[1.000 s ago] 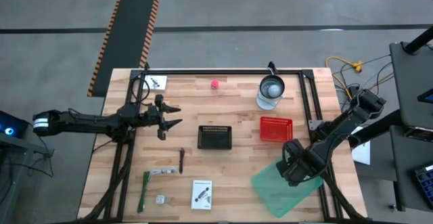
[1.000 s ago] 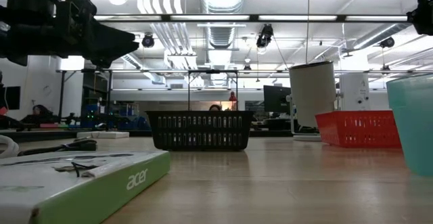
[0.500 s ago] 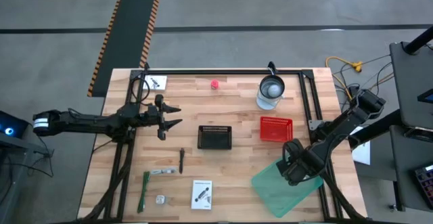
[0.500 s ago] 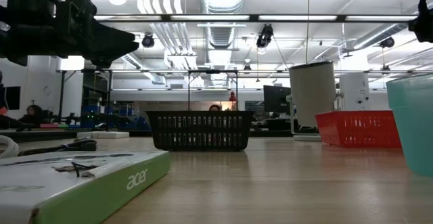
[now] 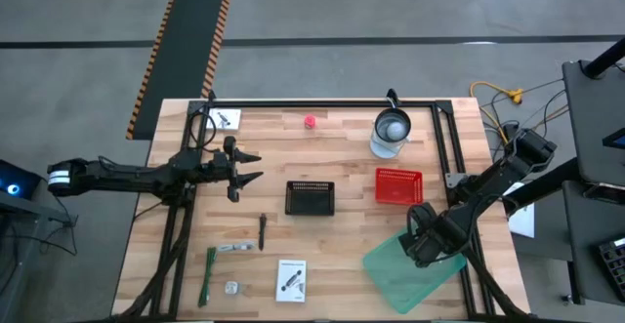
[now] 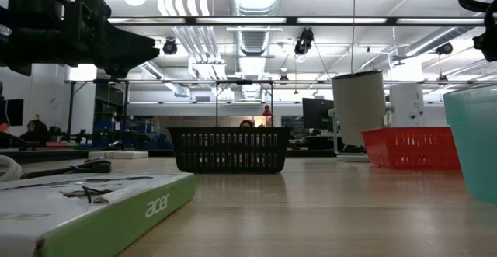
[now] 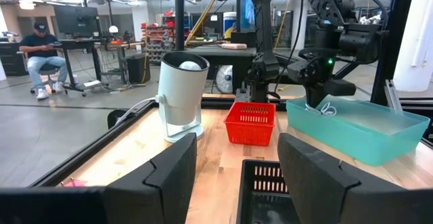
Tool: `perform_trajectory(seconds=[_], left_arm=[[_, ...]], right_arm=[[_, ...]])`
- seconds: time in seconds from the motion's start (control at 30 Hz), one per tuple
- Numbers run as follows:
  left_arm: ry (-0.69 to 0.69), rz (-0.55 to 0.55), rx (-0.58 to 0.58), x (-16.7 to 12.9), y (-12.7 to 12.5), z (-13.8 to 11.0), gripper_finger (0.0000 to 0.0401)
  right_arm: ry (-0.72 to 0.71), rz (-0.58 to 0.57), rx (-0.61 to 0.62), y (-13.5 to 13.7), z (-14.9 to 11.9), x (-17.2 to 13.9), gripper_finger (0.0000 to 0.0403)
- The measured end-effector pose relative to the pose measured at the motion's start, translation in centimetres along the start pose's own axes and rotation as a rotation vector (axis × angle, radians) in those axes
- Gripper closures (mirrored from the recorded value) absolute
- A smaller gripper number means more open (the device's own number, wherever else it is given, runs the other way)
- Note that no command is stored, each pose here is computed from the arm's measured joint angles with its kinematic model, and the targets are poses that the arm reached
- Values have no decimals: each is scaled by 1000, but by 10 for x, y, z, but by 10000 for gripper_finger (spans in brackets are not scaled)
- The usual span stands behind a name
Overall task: Pick and place items into bin
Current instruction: Put the top white charger cable into the blue bin
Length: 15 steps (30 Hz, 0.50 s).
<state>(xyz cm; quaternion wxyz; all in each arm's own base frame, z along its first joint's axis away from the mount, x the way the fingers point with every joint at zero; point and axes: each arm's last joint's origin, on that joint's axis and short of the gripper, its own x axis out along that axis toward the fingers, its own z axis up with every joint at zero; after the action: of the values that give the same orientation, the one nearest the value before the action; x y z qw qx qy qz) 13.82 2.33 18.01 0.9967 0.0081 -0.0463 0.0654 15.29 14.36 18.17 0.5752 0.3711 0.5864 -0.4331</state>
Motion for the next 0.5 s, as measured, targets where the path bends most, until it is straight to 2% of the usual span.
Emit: perform_trajectory(seconds=[0.5], left_arm=[[0, 0, 0, 0, 0, 0, 209]], right_arm=[[4, -3, 6, -4, 1, 13, 394]])
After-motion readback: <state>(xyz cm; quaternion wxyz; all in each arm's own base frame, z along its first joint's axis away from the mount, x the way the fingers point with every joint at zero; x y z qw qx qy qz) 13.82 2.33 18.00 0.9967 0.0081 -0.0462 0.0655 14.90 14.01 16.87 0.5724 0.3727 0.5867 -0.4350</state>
